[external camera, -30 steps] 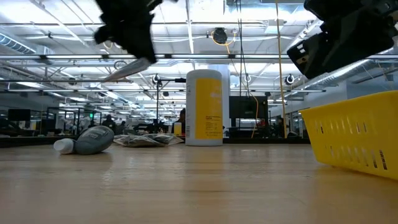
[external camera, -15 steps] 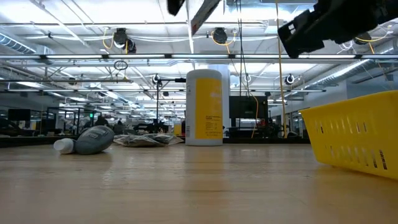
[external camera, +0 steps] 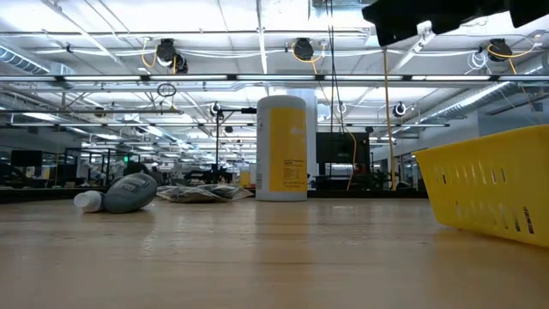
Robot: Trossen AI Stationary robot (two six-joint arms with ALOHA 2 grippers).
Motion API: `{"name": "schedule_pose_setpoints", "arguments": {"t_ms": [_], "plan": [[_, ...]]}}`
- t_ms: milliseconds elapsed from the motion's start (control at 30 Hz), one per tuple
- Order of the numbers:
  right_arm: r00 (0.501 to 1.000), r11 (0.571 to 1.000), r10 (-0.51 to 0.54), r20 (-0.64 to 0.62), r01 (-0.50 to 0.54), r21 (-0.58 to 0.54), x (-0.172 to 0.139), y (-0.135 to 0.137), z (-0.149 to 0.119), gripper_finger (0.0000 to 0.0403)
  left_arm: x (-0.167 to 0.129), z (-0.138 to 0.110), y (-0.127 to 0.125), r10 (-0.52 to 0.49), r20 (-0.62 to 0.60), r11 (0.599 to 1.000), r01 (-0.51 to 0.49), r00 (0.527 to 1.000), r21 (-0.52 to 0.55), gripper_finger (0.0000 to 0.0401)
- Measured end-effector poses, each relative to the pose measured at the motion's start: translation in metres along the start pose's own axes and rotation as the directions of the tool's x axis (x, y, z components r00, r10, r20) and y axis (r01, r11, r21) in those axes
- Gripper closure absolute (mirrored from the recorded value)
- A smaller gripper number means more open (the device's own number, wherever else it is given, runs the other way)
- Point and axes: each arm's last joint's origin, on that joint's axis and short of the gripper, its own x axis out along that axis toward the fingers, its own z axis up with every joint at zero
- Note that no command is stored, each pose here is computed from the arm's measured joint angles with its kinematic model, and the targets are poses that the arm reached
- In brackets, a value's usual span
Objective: Pick & Place Travel size toiletries
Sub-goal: Put the toothpaste into the top yellow basket
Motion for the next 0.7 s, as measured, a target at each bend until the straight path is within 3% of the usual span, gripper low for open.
{"name": "schedule_pose_setpoints", "arguments": {"t_ms": [133,200,400,700], "plan": [[0.999,1.000,-0.009,0.040,0.009,0.004,0.000,-0.004,0.003,0.0297,0.012,-0.009,0.007,-0.091,0.056,0.996,0.090,0.994,0.022,0.0366],[0.998,0.999,0.034,0.052,-0.034,0.006,0.000,-0.006,0.003,0.0292,0.016,-0.015,0.012,-0.109,0.066,0.994,0.106,0.992,0.040,0.0365],[0.994,0.996,0.084,0.068,-0.085,0.017,0.000,-0.006,0.004,0.0252,0.024,-0.022,0.025,-0.209,0.160,0.975,0.193,0.965,0.109,0.0365],[0.993,0.999,0.047,0.110,-0.049,0.009,0.000,-0.008,0.008,0.0221,0.028,-0.033,0.038,-0.248,0.189,0.967,0.231,0.950,0.107,0.0364]]}}
